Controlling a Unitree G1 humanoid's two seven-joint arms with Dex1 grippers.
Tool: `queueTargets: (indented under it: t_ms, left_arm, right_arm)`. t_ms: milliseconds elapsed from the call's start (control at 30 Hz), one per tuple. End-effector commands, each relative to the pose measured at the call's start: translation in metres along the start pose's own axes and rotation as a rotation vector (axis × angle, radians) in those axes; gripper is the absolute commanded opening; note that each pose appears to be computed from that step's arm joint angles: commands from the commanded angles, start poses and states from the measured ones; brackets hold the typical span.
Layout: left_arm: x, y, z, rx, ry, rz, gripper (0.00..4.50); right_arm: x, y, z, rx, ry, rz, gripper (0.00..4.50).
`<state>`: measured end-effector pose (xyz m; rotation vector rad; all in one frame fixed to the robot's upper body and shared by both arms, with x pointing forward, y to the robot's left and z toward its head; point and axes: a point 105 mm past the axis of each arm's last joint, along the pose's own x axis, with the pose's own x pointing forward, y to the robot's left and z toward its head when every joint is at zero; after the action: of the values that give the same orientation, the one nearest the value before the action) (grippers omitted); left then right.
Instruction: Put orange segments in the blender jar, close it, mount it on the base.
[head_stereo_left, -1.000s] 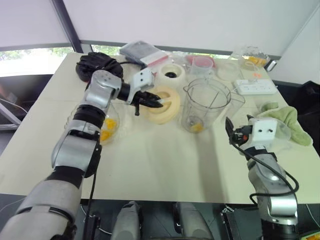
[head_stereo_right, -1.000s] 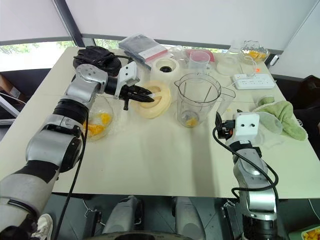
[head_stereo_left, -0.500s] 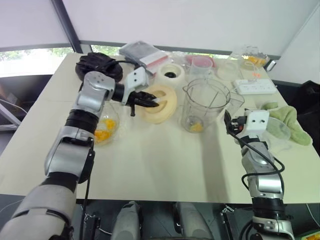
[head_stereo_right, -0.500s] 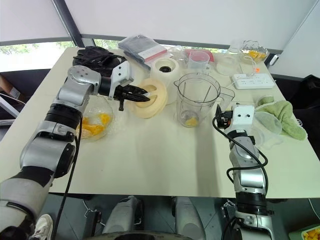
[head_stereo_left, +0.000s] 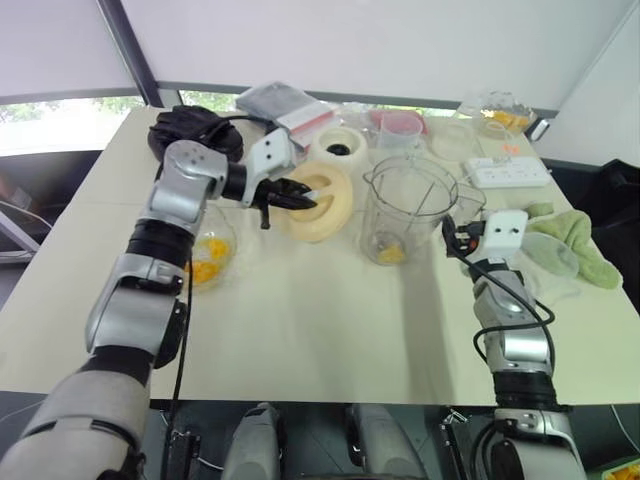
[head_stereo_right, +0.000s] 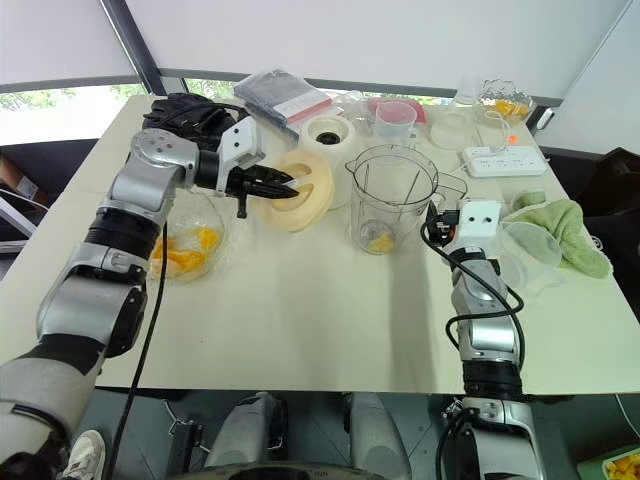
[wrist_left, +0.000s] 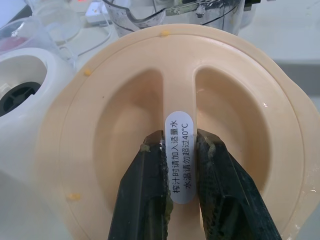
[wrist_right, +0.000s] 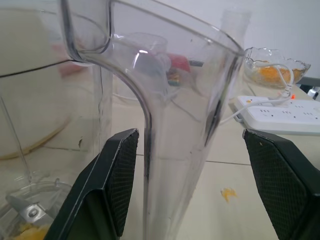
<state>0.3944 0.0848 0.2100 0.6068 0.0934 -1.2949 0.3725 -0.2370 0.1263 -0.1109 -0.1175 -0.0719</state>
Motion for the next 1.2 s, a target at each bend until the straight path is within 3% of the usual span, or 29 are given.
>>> queueTargets:
  t_ms: [33,167,467,733,933,1200]
  left_arm:
    - [-0.01,0.005,0.015,0.045,-0.037,0.028,0.24]
    - [-0.016,0.009,0.021,0.058,-0.043,0.041,0.24]
    - [-0.029,0.024,0.058,0.079,-0.099,0.049,0.24]
    - [-0.028,0.034,0.096,0.123,-0.114,0.001,0.24]
    - [-0.016,0.031,0.114,0.154,-0.108,-0.071,0.24]
    - [-0.001,0.026,0.122,0.177,-0.077,-0.138,0.24]
  right_arm:
    - [0.006,-0.002,0.013,0.01,-0.058,-0.015,2.91]
    - [0.007,0.0,0.012,0.032,-0.058,-0.015,1.1]
    - [-0.001,0.016,0.019,0.14,-0.08,0.014,1.1]
    - [-0.012,0.05,0.048,0.237,-0.137,0.067,1.1]
    - [-0.016,0.076,0.058,0.186,-0.154,0.123,1.1]
    - [-0.018,0.102,0.05,0.095,-0.119,0.188,1.1]
